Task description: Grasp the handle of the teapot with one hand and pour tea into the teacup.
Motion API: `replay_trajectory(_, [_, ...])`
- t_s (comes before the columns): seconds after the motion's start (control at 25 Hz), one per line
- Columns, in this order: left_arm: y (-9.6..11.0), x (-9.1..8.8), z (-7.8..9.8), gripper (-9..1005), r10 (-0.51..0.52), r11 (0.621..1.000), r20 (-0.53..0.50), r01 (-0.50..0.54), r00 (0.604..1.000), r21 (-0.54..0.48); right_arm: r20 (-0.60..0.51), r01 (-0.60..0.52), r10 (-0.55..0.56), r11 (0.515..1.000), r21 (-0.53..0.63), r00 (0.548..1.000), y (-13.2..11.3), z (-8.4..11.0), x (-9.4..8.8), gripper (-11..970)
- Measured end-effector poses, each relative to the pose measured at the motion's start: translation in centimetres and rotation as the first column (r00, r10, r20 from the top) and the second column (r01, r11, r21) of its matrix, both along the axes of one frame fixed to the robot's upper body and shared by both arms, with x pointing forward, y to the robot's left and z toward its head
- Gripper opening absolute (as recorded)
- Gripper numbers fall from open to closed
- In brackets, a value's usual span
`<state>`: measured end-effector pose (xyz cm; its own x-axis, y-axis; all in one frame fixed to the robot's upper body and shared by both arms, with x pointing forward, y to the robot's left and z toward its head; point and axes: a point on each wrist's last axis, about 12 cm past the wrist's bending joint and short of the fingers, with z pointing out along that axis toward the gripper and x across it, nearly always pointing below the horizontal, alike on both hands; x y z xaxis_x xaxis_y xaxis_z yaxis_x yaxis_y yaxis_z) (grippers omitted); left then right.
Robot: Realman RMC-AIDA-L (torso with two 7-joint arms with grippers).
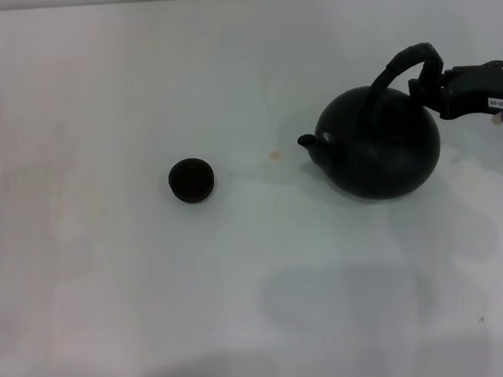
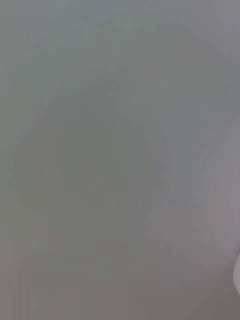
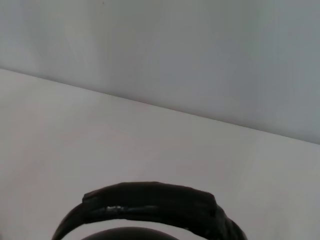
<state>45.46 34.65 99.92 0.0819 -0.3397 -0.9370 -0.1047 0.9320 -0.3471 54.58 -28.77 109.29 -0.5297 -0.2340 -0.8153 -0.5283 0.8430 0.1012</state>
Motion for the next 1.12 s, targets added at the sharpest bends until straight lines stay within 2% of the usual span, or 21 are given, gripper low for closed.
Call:
replay_trajectory(0.12, [0.0, -0.1, 0.0, 888, 0.002, 1.000, -0.002, -0.002, 1.000, -0.001, 0.002, 0.001, -0.001, 1.000, 0.001, 1.000, 0.0, 0.1, 0.0, 276])
replay_trajectory(0.56, [0.0, -0.2, -0.1, 888, 0.004, 1.000, -0.003, -0.004, 1.000, -0.002, 0.015, 0.001, -0.001, 1.000, 0.001, 1.000, -0.1, 0.4, 0.0, 403])
replay_trajectory(1.0, [0.0, -0.2, -0.1, 888, 0.003, 1.000, -0.002, -0.003, 1.000, -0.002, 0.005, 0.000, 0.000, 1.000, 0.024, 1.000, -0.9, 0.9, -0.3, 623])
replay_trajectory(1.08, [0.0, -0.2, -0.1, 888, 0.003, 1.000, -0.001, -0.003, 1.000, -0.001, -0.004, -0.005, 0.005, 0.999, 0.039, 1.000, -1.2, 1.1, -0.4, 806])
replay_trajectory(1.12, [0.0, -0.2, -0.1, 888, 0.003, 1.000, -0.001, -0.003, 1.000, -0.001, -0.007, -0.005, 0.006, 0.999, 0.045, 1.000, -1.3, 1.1, -0.4, 808])
